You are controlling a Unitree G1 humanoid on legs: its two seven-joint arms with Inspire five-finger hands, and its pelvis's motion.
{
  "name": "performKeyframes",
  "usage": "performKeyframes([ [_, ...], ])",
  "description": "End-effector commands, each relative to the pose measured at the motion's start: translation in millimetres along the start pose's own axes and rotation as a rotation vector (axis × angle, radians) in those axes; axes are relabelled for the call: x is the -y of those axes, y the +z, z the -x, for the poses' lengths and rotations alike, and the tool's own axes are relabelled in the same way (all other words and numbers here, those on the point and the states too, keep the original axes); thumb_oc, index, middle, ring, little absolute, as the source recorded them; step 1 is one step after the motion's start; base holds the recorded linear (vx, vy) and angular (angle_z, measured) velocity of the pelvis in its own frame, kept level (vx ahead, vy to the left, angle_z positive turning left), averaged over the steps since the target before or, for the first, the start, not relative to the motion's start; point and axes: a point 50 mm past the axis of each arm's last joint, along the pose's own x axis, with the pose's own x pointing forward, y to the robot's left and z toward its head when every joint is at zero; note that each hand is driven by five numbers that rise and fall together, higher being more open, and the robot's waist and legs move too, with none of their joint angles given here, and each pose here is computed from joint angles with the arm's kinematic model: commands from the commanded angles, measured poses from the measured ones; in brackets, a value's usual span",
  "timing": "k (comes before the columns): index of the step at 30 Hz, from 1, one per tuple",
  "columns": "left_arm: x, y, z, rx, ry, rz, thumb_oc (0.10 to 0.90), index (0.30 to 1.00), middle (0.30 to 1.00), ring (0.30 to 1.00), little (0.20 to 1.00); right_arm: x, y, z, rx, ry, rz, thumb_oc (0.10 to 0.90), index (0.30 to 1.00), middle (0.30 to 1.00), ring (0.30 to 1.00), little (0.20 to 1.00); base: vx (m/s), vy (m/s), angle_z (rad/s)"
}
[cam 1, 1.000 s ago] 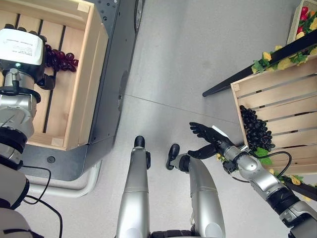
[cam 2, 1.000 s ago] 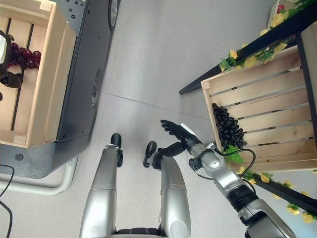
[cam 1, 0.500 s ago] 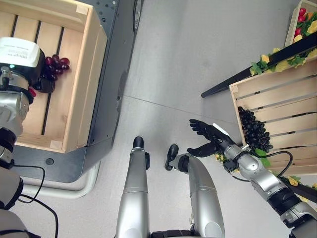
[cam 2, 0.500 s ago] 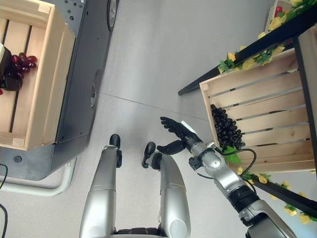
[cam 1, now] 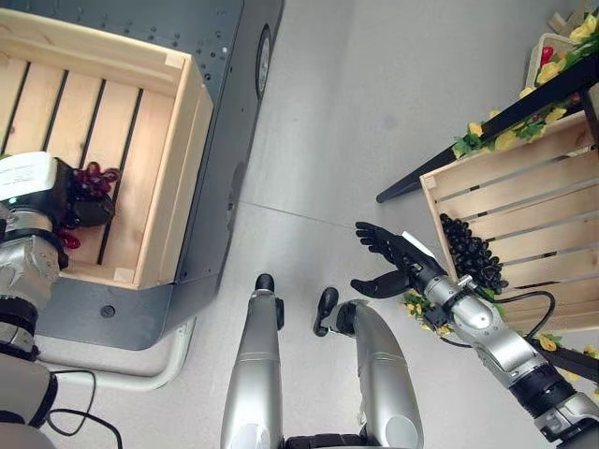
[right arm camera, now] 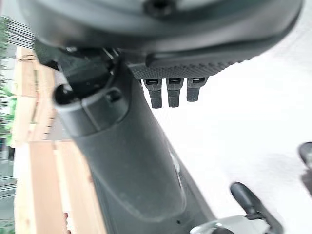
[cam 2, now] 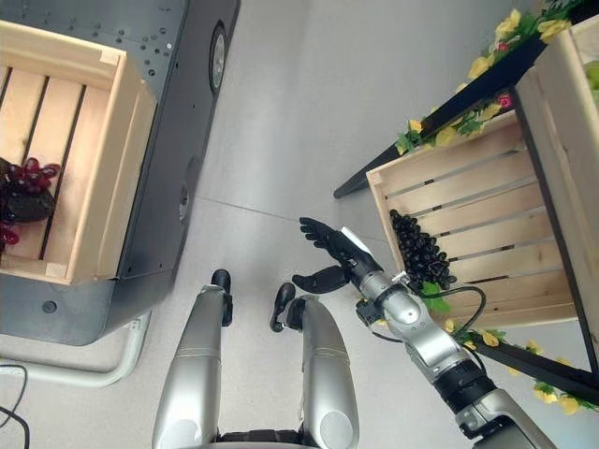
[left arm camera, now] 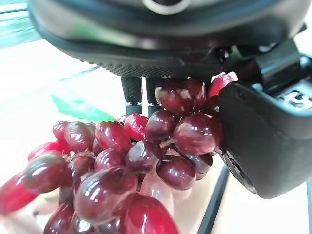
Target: Pick up the fruits from the basket on one side to the basket on the other side
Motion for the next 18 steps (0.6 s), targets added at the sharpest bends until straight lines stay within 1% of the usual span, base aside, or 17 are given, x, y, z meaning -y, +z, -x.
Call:
performKeyframes([
  [1,-38.8,-21.2,-1.4,-0.11,0.24,0.345,0.4,0.3,0.3,0.3,0.3,13.0,31.5,6.8,0.171,-0.085,0.008,0.8,0.9,0.9,0.9,0.9,-0.01,-0.077,-0.05],
  [2,-32.7,-29.9,2.3,-0.161,0.23,0.48,0.4,0.3,0.3,0.3,0.3,9.5,29.1,5.8,0.162,-0.076,-0.001,0.8,0.9,0.9,0.9,0.9,-0.02,-0.079,-0.03],
  [3,-31.2,-32.0,3.3,-0.174,0.231,0.519,0.4,0.3,0.3,0.3,0.3,8.8,29.0,5.2,0.161,-0.073,0.001,0.8,0.9,0.9,0.9,0.9,-0.01,-0.065,-0.04],
  [5,-19.3,-39.4,9.3,-0.218,0.233,0.668,0.4,0.3,0.3,0.3,0.3,6.5,29.9,2.4,0.148,-0.064,0.004,0.8,0.9,0.9,0.9,0.9,0.02,-0.021,-0.06],
  [7,-12.9,-41.3,12.3,-0.234,0.234,0.739,0.4,0.3,0.3,0.3,0.3,4.7,28.7,2.2,0.142,-0.055,0.002,0.8,0.9,0.9,0.9,0.9,0.04,-0.006,-0.1],
  [8,-8.6,-42.4,15.1,-0.238,0.246,0.819,0.4,0.3,0.3,0.3,0.3,3.2,26.5,2.7,0.131,-0.048,-0.001,0.8,0.9,0.9,0.9,0.9,0.05,-0.002,-0.1],
  [9,-7.4,-42.6,16.2,-0.238,0.25,0.861,0.4,0.3,0.3,0.3,0.3,2.1,25.1,3.2,0.127,-0.045,-0.002,0.8,0.9,0.9,0.9,0.9,0.04,-0.002,-0.09],
  [10,-7.2,-43.0,16.5,-0.239,0.25,0.861,0.4,0.3,0.3,0.3,0.3,1.9,25.1,3.3,0.127,-0.045,-0.002,0.8,0.9,0.9,0.9,0.9,0.0,0.0,0.0],
  [12,-3.8,-41.3,18.7,-0.226,0.26,0.989,0.4,0.3,0.3,0.3,0.3,-3.6,19.2,5.0,0.103,-0.046,-0.015,0.8,0.9,0.9,0.9,0.9,0.06,0.005,0.0],
  [15,1.5,-38.6,21.9,-0.21,0.267,1.098,0.4,0.3,0.3,0.3,0.3,-9.6,13.2,6.7,0.084,-0.04,-0.031,0.8,0.9,0.9,0.9,0.9,0.06,0.006,-0.01],
  [18,3.9,-37.2,24.7,-0.187,0.271,1.142,0.4,0.3,0.3,0.3,0.3,-15.6,9.1,8.2,0.075,-0.026,-0.042,0.8,0.9,0.9,0.9,0.9,0.07,-0.006,0.01],
])
